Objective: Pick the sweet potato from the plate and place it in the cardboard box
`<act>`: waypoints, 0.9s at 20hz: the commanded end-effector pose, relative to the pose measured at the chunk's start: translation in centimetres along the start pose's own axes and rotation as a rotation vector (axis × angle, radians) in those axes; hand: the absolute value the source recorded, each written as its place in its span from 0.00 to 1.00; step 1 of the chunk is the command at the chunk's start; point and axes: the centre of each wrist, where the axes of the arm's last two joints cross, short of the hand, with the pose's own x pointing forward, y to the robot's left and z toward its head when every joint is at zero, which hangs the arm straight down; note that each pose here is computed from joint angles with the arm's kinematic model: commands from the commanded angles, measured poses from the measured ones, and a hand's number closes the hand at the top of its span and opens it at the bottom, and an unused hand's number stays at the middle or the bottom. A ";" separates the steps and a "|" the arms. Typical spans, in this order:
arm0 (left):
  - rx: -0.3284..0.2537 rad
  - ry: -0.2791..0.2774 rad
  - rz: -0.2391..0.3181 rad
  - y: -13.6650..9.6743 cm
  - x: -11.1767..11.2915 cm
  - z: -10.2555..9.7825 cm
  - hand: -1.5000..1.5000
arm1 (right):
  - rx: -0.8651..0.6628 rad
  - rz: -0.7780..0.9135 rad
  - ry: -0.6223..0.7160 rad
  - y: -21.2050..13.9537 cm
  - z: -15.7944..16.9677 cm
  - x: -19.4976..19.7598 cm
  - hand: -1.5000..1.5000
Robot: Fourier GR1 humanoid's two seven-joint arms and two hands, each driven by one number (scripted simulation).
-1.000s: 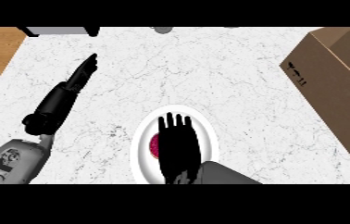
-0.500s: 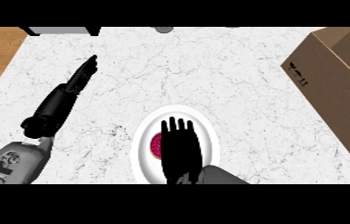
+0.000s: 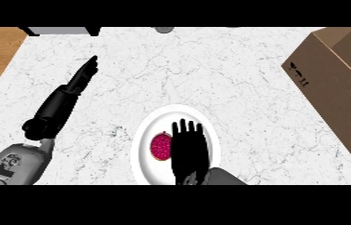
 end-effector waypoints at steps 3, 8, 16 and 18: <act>0.003 0.011 -0.006 0.3 -0.1 0.3 0.50 | 0.065 0.023 0.169 1.9 0.0 -0.3 0.00; -0.015 0.000 0.002 -0.2 0.5 0.6 0.50 | -0.019 0.074 0.035 1.4 -1.1 0.6 1.00; -0.008 0.010 0.007 0.1 -2.0 0.3 0.50 | -0.161 0.157 -0.020 0.9 -0.2 0.7 1.00; -0.005 -0.015 -0.005 -0.4 0.8 0.5 0.50 | -0.244 0.142 -0.053 1.3 -0.3 1.2 1.00</act>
